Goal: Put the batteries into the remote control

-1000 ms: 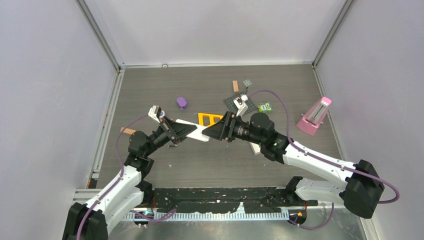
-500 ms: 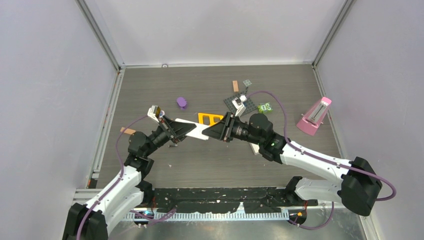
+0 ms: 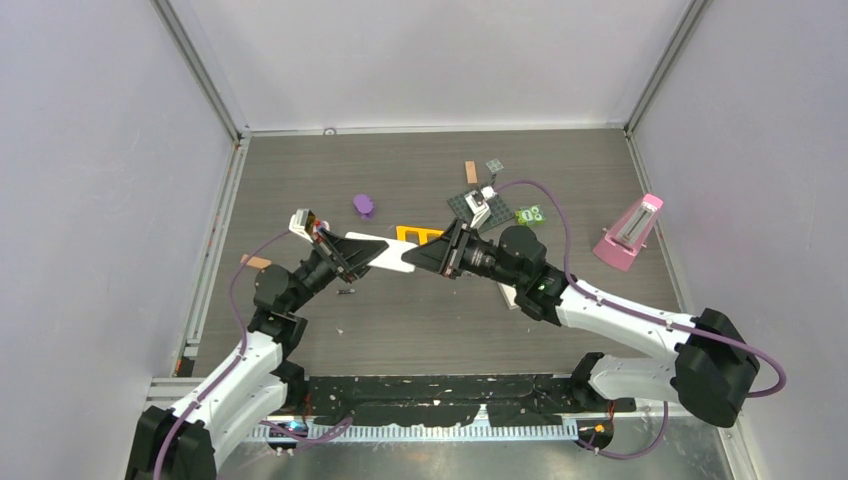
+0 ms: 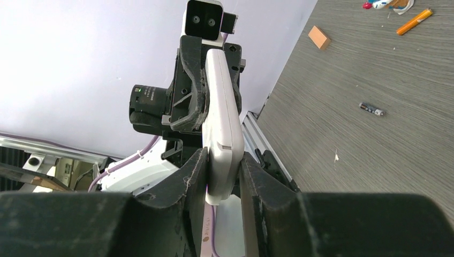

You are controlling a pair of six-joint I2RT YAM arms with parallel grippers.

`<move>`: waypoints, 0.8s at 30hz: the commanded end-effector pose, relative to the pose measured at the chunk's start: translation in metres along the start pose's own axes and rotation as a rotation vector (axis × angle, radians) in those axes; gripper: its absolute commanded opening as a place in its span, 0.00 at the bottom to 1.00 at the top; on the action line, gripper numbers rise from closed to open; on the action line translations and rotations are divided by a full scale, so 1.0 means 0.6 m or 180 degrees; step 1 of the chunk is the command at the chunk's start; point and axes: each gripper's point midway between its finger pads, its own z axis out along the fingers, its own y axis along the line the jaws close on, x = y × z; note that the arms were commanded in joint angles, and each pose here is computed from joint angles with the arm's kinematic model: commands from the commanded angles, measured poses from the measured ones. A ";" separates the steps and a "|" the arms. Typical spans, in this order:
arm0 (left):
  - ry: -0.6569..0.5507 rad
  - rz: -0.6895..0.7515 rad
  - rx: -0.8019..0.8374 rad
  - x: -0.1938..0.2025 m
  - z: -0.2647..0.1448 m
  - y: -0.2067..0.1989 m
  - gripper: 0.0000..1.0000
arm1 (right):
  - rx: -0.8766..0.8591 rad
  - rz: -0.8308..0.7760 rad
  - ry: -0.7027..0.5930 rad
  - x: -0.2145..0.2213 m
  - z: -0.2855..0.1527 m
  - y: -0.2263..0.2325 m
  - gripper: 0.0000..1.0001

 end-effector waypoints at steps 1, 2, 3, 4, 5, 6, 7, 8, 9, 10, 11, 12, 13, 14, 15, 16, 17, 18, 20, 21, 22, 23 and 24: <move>0.0036 0.0284 0.0558 0.007 -0.001 -0.085 0.00 | 0.0040 -0.0037 0.0096 0.013 0.019 -0.005 0.28; 0.0069 0.0307 0.0574 0.011 -0.001 -0.087 0.00 | 0.0051 -0.0029 0.0110 0.014 0.023 -0.006 0.27; 0.0101 0.0337 0.0592 0.014 -0.001 -0.090 0.00 | 0.0042 -0.0027 0.0118 0.015 0.026 -0.004 0.27; 0.0130 0.0366 0.0622 0.018 -0.001 -0.094 0.00 | 0.0059 -0.0015 0.0133 0.017 0.029 -0.007 0.28; 0.0158 0.0386 0.0645 0.022 -0.001 -0.097 0.00 | 0.0054 -0.0003 0.0133 0.018 0.032 -0.004 0.29; 0.0190 0.0410 0.0660 0.026 -0.001 -0.099 0.00 | 0.0072 0.0008 0.0146 0.020 0.035 -0.008 0.30; 0.0223 0.0432 0.0667 0.029 -0.001 -0.101 0.00 | 0.0068 0.0016 0.0140 0.020 0.038 -0.004 0.30; 0.0260 0.0444 0.0681 0.034 -0.001 -0.103 0.00 | 0.0090 0.0022 0.0148 0.022 0.041 -0.008 0.30; 0.0292 0.0458 0.0690 0.038 -0.001 -0.104 0.00 | 0.0080 0.0022 0.0155 0.023 0.044 -0.005 0.31; 0.0325 0.0480 0.0701 0.042 -0.001 -0.105 0.00 | 0.0099 0.0029 0.0165 0.025 0.047 -0.009 0.31; 0.0359 0.0484 0.0702 0.046 -0.002 -0.105 0.00 | 0.0094 0.0029 0.0168 0.026 0.049 -0.007 0.31; 0.0393 0.0497 0.0706 0.049 -0.002 -0.105 0.00 | 0.0112 0.0035 0.0181 0.028 0.051 -0.011 0.31; 0.0430 0.0517 0.0715 0.053 -0.003 -0.106 0.00 | 0.0112 0.0039 0.0189 0.029 0.053 -0.010 0.30; 0.0451 0.0523 0.0714 0.056 -0.003 -0.105 0.00 | 0.0129 0.0043 0.0201 0.031 0.055 -0.013 0.30; 0.0470 0.0526 0.0715 0.058 -0.004 -0.105 0.00 | 0.0139 0.0035 0.0216 0.032 0.056 -0.013 0.30; 0.0495 0.0548 0.0714 0.061 -0.004 -0.104 0.00 | 0.0150 0.0015 0.0224 0.033 0.057 -0.014 0.30; 0.0539 0.0569 0.0702 0.064 -0.003 -0.104 0.00 | 0.0170 0.0012 0.0246 0.037 0.058 -0.015 0.30; 0.0579 0.0588 0.0692 0.068 -0.003 -0.104 0.00 | 0.0184 -0.0001 0.0251 0.038 0.059 -0.016 0.30; 0.0647 0.0642 0.0686 0.074 -0.001 -0.104 0.00 | 0.0220 -0.0023 0.0273 0.041 0.059 -0.018 0.30; 0.0663 0.0671 0.0678 0.075 -0.001 -0.102 0.00 | 0.0252 -0.0030 0.0273 0.041 0.059 -0.021 0.30; 0.0654 0.0703 0.0657 0.074 0.000 -0.100 0.00 | 0.0271 -0.0041 0.0277 0.042 0.057 -0.024 0.31; 0.0646 0.0731 0.0590 0.073 0.002 -0.093 0.00 | 0.0278 -0.0049 0.0258 0.040 0.055 -0.024 0.33; 0.0625 0.0800 0.0533 0.071 0.002 -0.088 0.00 | 0.0266 -0.0068 0.0241 0.039 0.050 -0.021 0.37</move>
